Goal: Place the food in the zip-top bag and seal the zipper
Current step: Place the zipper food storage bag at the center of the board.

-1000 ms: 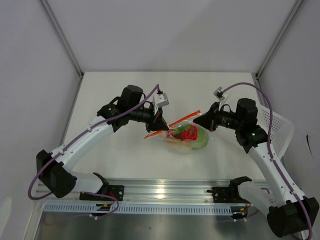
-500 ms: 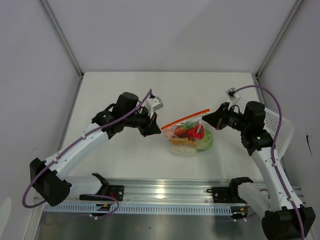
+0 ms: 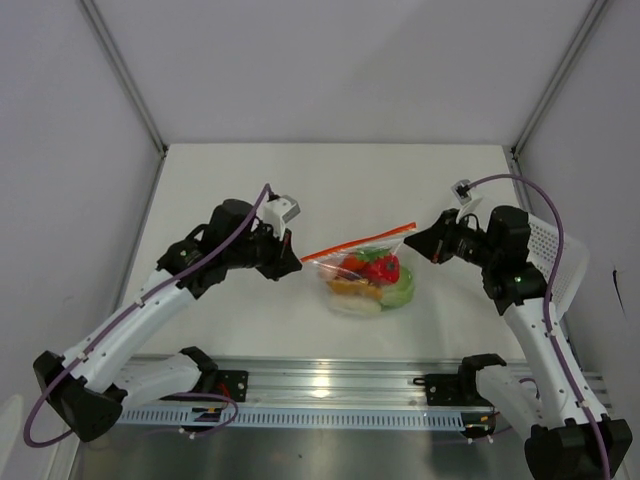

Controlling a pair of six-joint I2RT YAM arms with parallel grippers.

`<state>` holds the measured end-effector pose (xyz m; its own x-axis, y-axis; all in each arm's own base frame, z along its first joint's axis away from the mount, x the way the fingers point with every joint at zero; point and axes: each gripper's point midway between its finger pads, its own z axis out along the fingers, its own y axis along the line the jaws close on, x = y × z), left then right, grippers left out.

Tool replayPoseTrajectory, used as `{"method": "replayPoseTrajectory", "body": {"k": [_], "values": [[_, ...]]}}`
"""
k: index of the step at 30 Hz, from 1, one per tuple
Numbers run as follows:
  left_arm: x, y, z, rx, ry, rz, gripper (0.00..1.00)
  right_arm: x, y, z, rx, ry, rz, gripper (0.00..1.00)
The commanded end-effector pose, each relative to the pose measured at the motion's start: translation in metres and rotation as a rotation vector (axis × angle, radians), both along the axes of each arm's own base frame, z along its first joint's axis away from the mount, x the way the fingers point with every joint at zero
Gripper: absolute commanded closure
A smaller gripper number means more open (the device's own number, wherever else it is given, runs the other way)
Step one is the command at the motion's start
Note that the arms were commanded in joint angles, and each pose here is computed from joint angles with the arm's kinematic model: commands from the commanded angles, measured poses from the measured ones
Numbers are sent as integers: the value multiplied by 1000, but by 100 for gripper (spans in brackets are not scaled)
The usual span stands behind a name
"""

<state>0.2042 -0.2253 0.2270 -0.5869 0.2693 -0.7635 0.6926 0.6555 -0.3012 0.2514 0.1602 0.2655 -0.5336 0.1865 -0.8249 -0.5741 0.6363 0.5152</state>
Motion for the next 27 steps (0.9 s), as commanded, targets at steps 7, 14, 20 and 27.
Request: {"method": "replayPoseTrajectory", "body": {"k": [7,14,20,27], "values": [[-6,31,53,-101,-61,209,93,-20,39,-1,11,170,51,100],[34,13,18,-99,112,303,76,24,60,-44,-99,429,-18,100],[88,24,5,-87,168,433,46,82,64,-58,-39,492,-88,100],[115,62,60,-68,2,624,1,125,68,-44,-73,438,-101,9]]}}
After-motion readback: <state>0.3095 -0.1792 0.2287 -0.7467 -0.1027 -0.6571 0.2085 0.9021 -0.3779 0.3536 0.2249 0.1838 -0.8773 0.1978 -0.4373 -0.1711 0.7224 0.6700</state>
